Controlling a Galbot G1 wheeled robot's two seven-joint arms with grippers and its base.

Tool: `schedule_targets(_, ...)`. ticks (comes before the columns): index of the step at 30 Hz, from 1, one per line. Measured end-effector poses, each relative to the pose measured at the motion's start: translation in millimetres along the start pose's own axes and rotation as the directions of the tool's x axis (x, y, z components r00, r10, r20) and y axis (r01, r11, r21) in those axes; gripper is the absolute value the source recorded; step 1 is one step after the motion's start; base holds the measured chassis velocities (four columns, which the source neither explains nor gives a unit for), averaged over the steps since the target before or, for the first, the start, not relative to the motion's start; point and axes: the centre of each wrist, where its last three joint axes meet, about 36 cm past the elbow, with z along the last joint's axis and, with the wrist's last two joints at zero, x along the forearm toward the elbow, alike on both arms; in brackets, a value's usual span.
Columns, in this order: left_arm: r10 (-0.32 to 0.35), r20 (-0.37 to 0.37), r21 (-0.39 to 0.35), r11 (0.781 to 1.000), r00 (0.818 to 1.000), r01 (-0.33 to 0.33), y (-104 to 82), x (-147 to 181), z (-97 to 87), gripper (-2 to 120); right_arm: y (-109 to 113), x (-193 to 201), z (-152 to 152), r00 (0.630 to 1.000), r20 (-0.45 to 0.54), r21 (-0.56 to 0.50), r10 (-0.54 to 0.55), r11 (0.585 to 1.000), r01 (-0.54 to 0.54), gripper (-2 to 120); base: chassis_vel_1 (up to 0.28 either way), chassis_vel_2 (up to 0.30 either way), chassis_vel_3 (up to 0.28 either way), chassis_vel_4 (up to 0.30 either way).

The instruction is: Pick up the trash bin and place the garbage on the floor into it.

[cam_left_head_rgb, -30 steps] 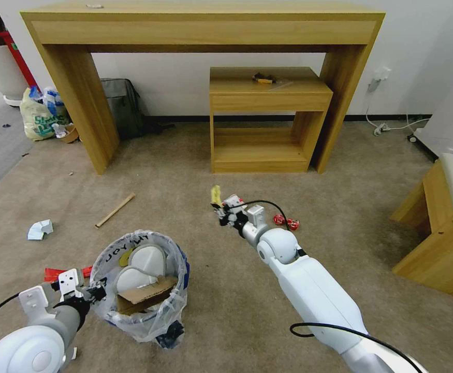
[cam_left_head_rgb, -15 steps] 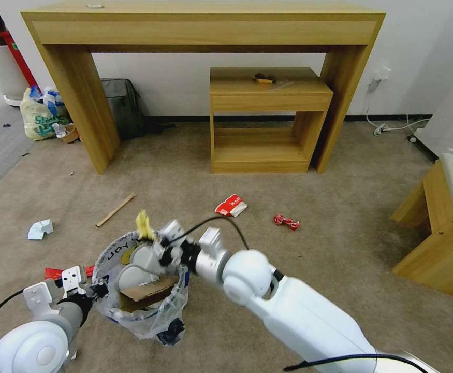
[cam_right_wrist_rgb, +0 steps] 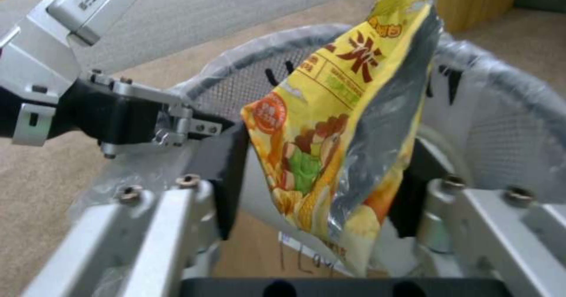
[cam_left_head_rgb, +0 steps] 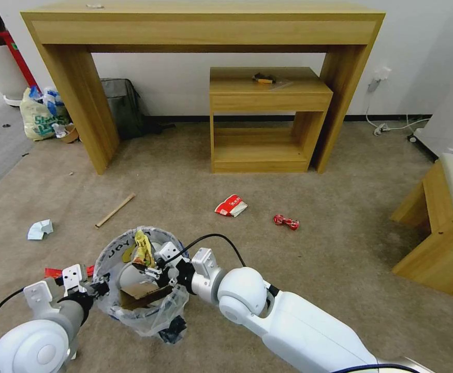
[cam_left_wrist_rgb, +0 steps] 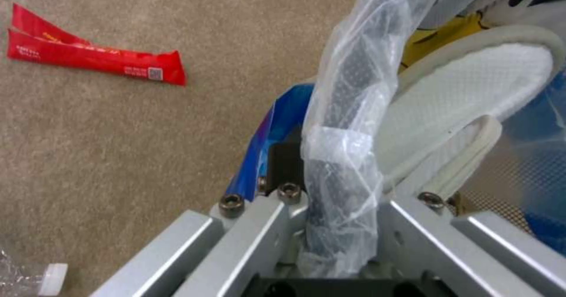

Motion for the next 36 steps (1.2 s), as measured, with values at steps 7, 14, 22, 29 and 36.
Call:
schedule_targets(7, 0.001, 0.002, 0.003, 1.000, 1.000, -0.001, -0.1, 0, -0.5, 0, 4, 2, 4, 1.000, 0.001, 0.000, -0.002, 1.000, 0.002, 86, 0.000, 0.000, 0.000, 0.000)
schedule_targets(14, -0.002, 0.005, 0.006, 1.000, 1.000, 0.002, 1.3, 1, -1.5, 0, 1, 4, -2, 0.998, 0.044, -0.016, 0.039, 0.999, -0.039, 100, 0.000, 0.000, 0.000, 0.000)
schedule_targets(22, -0.016, 0.001, 0.014, 1.000, 1.000, 0.016, 8.4, 2, -0.3, 0, -29, 24, -4, 0.960, 0.123, -0.058, 0.253, 0.967, -0.248, 100, 0.000, 0.000, 0.000, 0.000)
schedule_targets(29, -0.024, 0.004, 0.016, 1.000, 1.000, 0.024, 13.1, 5, -0.5, 0, -75, 69, 15, 0.847, 0.126, -0.088, 0.517, 0.856, -0.509, 100, 0.000, 0.000, 0.000, 0.000)
schedule_targets(36, -0.020, -0.001, 0.017, 1.000, 1.000, 0.020, 14.4, 8, 1.5, 0, -96, 116, 28, 0.785, 0.140, -0.127, 0.604, 0.797, -0.590, 100, 0.000, 0.000, 0.000, 0.000)
